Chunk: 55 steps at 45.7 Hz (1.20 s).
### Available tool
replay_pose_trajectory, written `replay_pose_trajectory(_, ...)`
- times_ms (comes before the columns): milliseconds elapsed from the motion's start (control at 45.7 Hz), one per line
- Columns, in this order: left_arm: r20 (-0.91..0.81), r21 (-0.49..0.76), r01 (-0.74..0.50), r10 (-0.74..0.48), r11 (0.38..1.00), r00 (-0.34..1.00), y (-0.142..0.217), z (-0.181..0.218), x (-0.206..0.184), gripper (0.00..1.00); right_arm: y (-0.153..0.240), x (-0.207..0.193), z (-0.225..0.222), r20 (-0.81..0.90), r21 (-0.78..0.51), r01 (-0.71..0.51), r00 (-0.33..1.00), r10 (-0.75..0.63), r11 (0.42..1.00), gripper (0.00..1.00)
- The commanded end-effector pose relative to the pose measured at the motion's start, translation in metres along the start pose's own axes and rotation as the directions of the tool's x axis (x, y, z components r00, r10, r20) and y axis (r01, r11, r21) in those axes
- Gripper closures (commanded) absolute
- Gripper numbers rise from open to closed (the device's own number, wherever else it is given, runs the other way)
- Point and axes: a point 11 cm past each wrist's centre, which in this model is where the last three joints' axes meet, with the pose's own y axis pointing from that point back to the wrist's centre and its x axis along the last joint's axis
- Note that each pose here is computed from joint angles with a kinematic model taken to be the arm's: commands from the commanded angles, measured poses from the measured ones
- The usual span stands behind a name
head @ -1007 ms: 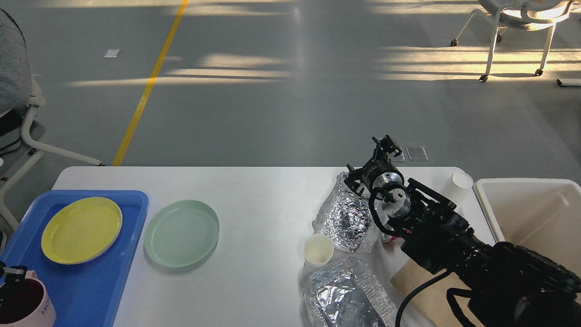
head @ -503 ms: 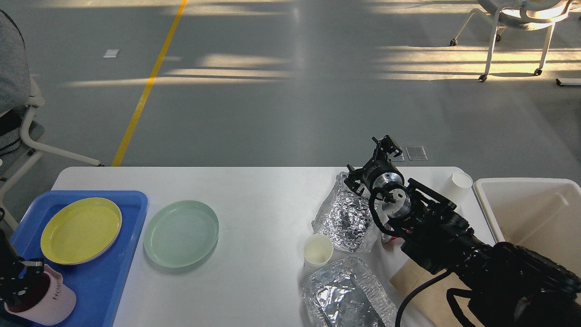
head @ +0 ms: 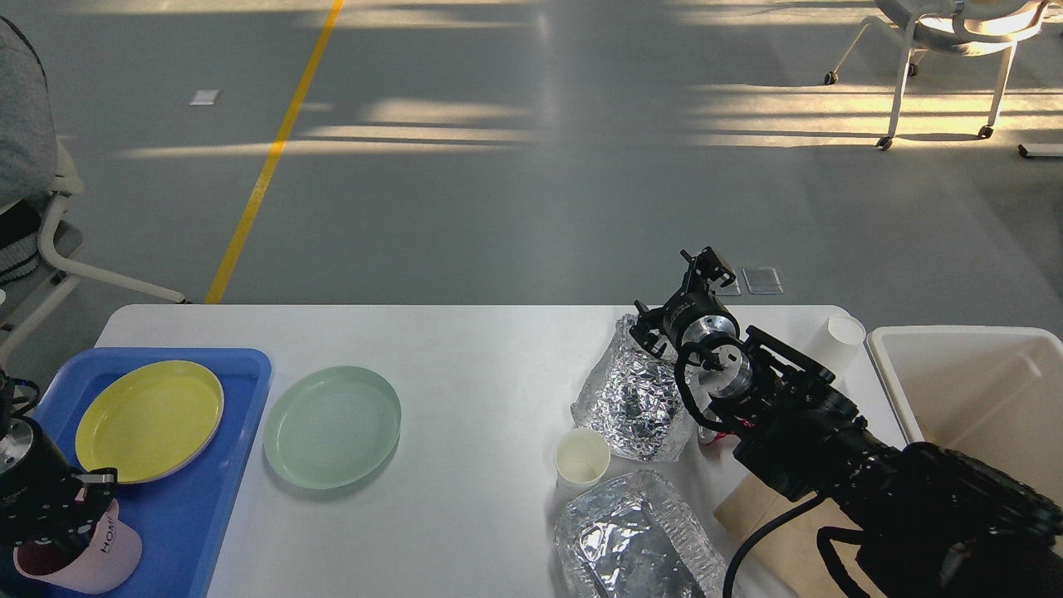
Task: Tidy desktop
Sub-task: 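Lower the pink mug onto the blue tray corner and release, then raise the open left gripper away from the tray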
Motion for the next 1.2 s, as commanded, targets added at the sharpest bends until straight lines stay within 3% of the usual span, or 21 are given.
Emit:
replay_pose_trajectory(0,0.023,-0.039,0.044,-0.043,0.998,0.999,0.019,0.005,-0.002,0.86,0.000,0.000,0.000,0.000,0.000,0.000,1.000,0.000,1.000,0.00)
replay_pose_trajectory(153,0.069,-0.088,0.117,-0.111,0.989,0.991,0.057,0.005,-0.004,0.83,0.000,0.000,0.000,0.000,0.000,0.000,1.000,0.000,1.000,0.00)
replay_pose_trajectory(416,0.066,-0.105,-0.074,0.081,0.992,0.995,0.140,0.007,0.026,0.68,0.000,0.000,0.000,0.000,0.000,0.000,1.000,0.000,1.000,0.00)
replay_pose_trajectory(744,0.207,-0.198,-0.230,0.270,0.953,0.940,0.228,0.091,0.036,0.60,0.000,0.000,0.000,0.000,0.000,0.000,1.000,0.000,1.000,0.00)
replay_pose_trajectory(875,0.234,-0.258,-0.305,0.365,0.917,0.901,0.281,0.125,0.027,0.53,0.000,0.000,0.000,0.000,0.000,0.000,1.000,0.000,1.000,0.00)
replay_pose_trajectory(1182,0.299,-0.373,-0.476,0.589,0.797,0.751,0.395,0.177,-0.017,0.46,0.000,0.000,0.000,0.000,0.000,0.000,1.000,0.000,1.000,0.00)
